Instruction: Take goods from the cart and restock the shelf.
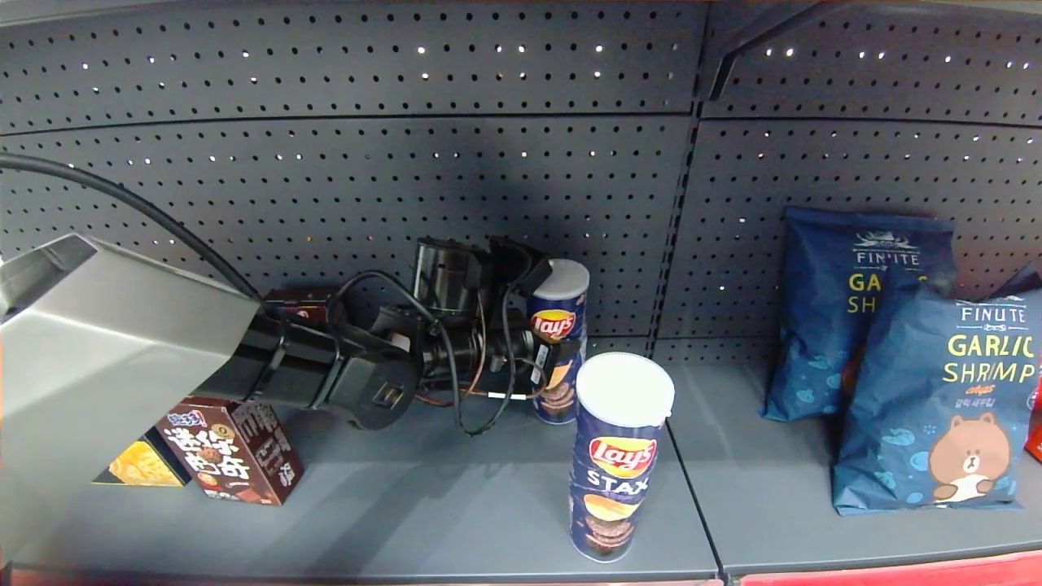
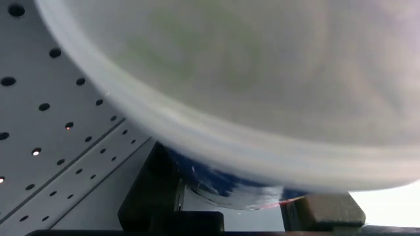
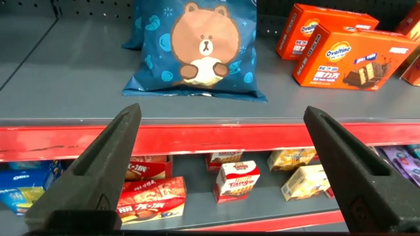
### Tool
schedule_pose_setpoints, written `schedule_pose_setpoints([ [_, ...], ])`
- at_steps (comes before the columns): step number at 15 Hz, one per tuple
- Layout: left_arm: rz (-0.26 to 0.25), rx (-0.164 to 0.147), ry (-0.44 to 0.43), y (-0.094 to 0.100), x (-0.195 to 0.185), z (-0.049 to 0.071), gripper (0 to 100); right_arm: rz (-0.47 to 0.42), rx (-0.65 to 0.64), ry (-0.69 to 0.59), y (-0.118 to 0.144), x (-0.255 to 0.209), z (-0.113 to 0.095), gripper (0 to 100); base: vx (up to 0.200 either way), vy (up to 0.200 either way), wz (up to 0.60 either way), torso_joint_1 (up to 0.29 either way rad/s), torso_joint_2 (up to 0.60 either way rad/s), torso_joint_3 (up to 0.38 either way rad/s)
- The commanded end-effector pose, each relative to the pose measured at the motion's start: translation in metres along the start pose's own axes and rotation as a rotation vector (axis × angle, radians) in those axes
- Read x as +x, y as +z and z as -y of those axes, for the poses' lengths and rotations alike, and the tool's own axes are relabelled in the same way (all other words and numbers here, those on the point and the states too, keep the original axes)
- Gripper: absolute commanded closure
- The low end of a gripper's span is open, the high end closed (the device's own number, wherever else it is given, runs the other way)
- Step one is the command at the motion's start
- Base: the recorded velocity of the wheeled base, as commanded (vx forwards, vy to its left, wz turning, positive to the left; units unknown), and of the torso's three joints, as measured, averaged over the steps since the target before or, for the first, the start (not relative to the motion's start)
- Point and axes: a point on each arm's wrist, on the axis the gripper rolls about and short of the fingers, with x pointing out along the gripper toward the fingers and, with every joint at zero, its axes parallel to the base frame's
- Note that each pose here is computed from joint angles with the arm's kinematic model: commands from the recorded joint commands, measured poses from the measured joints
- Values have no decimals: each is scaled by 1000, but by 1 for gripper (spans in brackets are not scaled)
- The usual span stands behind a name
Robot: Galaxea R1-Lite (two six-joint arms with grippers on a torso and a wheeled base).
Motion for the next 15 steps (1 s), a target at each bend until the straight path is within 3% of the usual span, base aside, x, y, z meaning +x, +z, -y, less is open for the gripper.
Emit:
schedule_pose_setpoints([
  [1, -5, -1, 0, -3, 4, -1, 100, -2, 0, 0, 0, 0, 0, 0, 0, 0, 0, 0, 0, 0],
  [4, -1, 0, 3, -2, 8, -2, 100, -2, 0, 0, 0, 0, 0, 0, 0, 0, 0, 0, 0, 0],
  [5, -1, 0, 2, -2, 10, -2, 0, -2, 0, 0, 0, 0, 0, 0, 0, 0, 0, 0, 0, 0],
  [10, -4, 4, -4, -2, 4, 3, 0, -2, 0, -1, 0, 0, 0, 0, 0, 0, 0, 0, 0, 0],
  [13, -11, -1, 4, -2, -23, 6, 0, -2, 0, -1, 0, 0, 0, 0, 0, 0, 0, 0, 0, 0],
  [15, 12, 1, 12, -6, -38, 8, 0, -2, 0, 0, 0, 0, 0, 0, 0, 0, 0, 0, 0, 0],
])
